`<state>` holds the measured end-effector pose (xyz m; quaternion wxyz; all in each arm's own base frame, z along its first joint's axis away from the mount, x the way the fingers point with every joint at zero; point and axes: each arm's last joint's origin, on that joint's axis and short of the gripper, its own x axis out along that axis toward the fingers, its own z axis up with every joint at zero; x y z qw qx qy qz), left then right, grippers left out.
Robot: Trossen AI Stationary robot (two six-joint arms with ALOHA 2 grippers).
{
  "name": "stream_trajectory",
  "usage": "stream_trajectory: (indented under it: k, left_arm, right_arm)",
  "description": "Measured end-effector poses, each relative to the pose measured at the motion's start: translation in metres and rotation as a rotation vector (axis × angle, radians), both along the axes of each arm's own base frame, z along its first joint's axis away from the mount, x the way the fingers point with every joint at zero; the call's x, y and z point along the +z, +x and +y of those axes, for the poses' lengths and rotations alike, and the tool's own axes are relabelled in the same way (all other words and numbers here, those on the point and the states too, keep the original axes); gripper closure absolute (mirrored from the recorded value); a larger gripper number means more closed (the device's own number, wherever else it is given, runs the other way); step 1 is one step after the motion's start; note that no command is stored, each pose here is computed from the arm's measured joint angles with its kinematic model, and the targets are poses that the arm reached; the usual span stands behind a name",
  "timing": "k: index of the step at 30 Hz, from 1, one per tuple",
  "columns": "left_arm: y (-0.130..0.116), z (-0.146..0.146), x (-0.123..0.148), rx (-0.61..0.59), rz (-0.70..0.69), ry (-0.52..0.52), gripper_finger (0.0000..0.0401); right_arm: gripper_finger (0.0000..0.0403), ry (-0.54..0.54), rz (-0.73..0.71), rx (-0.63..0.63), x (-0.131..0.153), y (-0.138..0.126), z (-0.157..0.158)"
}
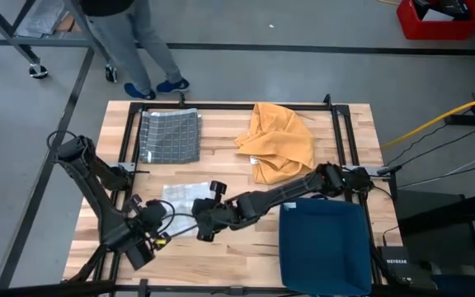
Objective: Fold towel
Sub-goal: Fold the white towel
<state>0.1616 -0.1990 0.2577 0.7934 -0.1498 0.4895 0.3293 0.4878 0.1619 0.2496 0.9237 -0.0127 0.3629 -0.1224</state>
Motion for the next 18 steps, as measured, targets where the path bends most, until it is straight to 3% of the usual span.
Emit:
stream_trajectory:
  k: [6, 10, 18]
  left_arm:
    - [0.010, 0.016, -0.013, 0.008, 0.060, 0.059, 0.0394]
    - [0.014, 0.029, -0.025, 0.078, 0.082, 0.088, 0.0381]
    - [0.015, 0.039, -0.034, 0.103, 0.116, 0.121, 0.0292]
  right_arm:
    - [0.0402, 0.000, 0.001, -0.023, 0.000, 0.003, -0.011]
    - [0.0397, -0.003, 0.007, -0.035, 0.000, 0.005, -0.017]
    - [0.0362, -0.011, 0.054, -0.049, -0.004, 0.002, -0.021]
